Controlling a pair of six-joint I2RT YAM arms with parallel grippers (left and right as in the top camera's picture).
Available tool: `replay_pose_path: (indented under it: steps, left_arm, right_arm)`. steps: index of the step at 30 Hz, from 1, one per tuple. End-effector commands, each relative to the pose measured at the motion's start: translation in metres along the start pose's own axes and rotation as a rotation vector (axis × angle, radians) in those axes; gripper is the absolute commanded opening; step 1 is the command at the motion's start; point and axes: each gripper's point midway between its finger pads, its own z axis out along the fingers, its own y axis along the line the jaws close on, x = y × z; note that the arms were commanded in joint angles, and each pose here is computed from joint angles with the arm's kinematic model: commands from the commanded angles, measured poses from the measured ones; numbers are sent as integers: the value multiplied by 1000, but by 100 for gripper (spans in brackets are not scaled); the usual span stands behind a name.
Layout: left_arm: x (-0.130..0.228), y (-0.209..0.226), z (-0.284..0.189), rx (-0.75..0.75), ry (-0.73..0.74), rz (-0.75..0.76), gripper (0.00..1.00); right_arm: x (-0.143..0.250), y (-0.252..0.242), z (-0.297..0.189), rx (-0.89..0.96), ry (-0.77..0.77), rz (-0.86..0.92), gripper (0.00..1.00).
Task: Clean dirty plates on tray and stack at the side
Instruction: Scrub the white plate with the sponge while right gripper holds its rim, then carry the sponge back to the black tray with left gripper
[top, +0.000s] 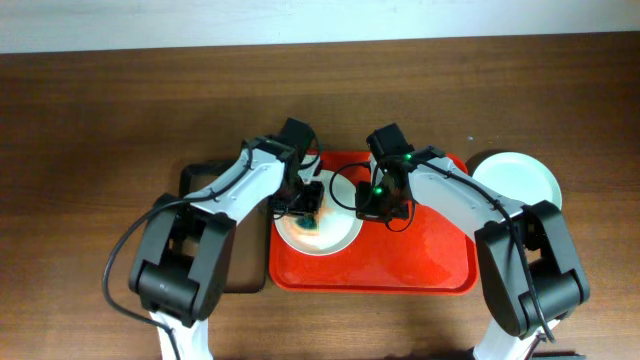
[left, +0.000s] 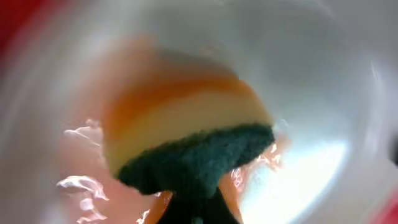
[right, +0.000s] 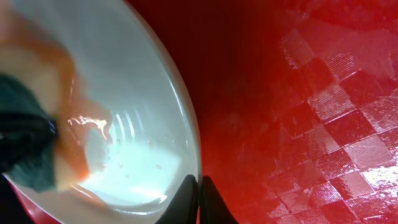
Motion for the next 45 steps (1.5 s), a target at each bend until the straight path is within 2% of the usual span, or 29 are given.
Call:
replay_pose_path:
  steps: [1,3,5,9,12,15,17,18,19,22,24,27,30,34,35,36,38,41,43,45]
  left_arm:
    - [6,-11,-21,177,106,14,0]
    - [-14,-7,-51,178,16,14,0]
    - [-21,5,-52,105,-18,21,0]
    - [-29,29,-26,-24,-76,-50,0]
    - [-12,36,-2,-34,-17,-94,0]
    - [10,10,10,77,68,-83,0]
    - [12,-28,2,280,97,-72,0]
    - [7,-36,-5,326,88,-61,0]
    - [1,-35,-11,315,69,-58,0]
    - [-29,-2,-65,53,-94,-39,0]
    - [-31,8,-75,-18,-129,-39,0]
    - [-22,26,-59,-106,-106,-57,0]
    - [-10,37,-21,-113,-58,-83,0]
    - [15,7,8,33,34,-62,0]
    - [20,-18,9,123,59,-36,0]
    - [21,-35,5,210,70,-20,0]
    - [6,-36,-20,206,16,-16,0]
    - [-11,1,-82,101,-128,-75,0]
    - [-8,42,-123,2,-212,-156,0]
    - [-1,71,-134,-69,-216,-202,0]
  right_arm:
    - [2,7,0,-20,2,-17,4]
    - [2,7,0,-20,3,-17,4]
    - [2,7,0,-20,3,-17,4]
    - [2,7,0,-20,3,-17,4]
    - [2,7,0,-21,0,-18,4]
    - [2,7,0,-21,0,-18,4]
    - [2,7,0,-21,0,-18,4]
    - [2,7,0,-21,0,-18,4]
    - [2,7,0,-21,0,-18,4]
    - [2,7,0,-21,0,-18,4]
    - [2,7,0,-21,0,-18,4]
    - [2,7,0,-21,1,-18,4]
    - [2,7,0,-21,0,-18,4]
    - [2,7,0,-22,-1,-19,4]
    - [2,7,0,-22,0,-18,4]
    - [2,7,0,-22,0,-18,4]
    - [2,7,0,-21,0,-18,4]
    - [2,7,0,-21,0,-18,4]
    - [2,7,0,-21,0,-18,4]
    - [2,7,0,-21,1,-18,4]
